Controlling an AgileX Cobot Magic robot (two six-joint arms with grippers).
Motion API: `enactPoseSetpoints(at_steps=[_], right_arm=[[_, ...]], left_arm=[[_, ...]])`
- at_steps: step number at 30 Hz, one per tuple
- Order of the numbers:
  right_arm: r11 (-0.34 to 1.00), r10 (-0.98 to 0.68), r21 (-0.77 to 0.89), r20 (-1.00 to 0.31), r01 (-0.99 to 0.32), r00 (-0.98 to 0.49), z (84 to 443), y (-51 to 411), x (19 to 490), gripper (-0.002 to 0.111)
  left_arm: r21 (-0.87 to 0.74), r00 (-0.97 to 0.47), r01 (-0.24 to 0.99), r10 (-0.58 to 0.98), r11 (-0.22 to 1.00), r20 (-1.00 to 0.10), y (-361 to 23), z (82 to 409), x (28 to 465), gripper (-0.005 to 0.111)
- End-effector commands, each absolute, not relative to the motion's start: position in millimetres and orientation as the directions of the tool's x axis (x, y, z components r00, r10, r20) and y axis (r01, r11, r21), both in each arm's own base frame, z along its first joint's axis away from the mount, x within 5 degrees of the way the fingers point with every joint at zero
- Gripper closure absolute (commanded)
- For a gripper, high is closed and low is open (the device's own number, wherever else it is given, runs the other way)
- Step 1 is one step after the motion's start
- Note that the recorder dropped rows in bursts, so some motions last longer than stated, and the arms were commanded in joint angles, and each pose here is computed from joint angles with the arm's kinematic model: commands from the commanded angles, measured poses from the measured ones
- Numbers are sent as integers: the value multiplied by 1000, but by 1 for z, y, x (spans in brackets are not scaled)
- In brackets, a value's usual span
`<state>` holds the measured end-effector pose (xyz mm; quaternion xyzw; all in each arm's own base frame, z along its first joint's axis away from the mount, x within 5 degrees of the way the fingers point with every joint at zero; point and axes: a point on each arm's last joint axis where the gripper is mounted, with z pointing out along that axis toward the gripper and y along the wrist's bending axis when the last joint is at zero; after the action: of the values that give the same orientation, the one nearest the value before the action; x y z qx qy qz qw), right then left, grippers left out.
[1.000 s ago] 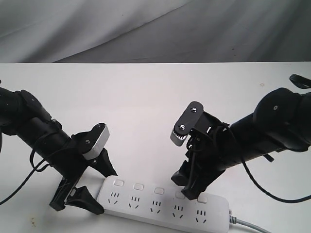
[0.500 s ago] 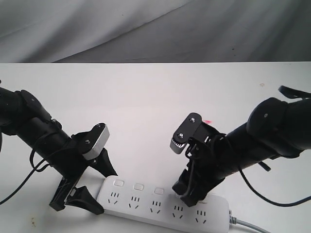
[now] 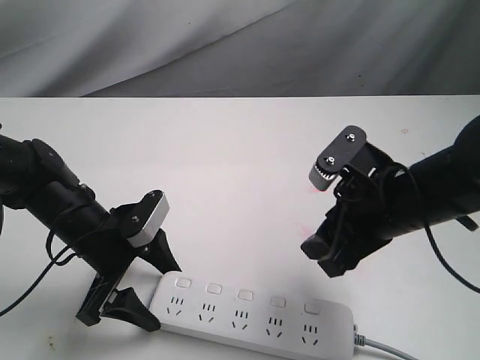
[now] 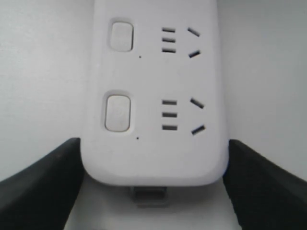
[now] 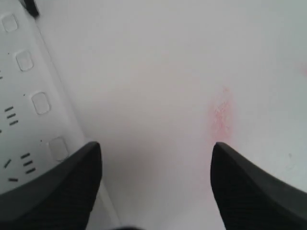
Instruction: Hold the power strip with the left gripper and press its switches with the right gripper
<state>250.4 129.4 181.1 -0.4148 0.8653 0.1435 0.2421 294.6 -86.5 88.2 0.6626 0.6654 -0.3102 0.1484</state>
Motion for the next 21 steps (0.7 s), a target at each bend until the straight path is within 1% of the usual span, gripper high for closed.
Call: enactPoseSetpoints(at_steps=[1,5,21], right_arm=[[599,-665,83,-503,-796,-552,172,128,237,48],[598,-669,67,-507,-799,-543,171,130,236,48],[599,-659,108,-496,-794,-565,168,130,232,48]], left_arm=[[-245,-32,963,853,-114,-521,-80,69,285,57],[-245,-32,963,853,-114,-521,-80,69,285,57],[-245,-32,963,853,-114,-521,-80,69,285,57]])
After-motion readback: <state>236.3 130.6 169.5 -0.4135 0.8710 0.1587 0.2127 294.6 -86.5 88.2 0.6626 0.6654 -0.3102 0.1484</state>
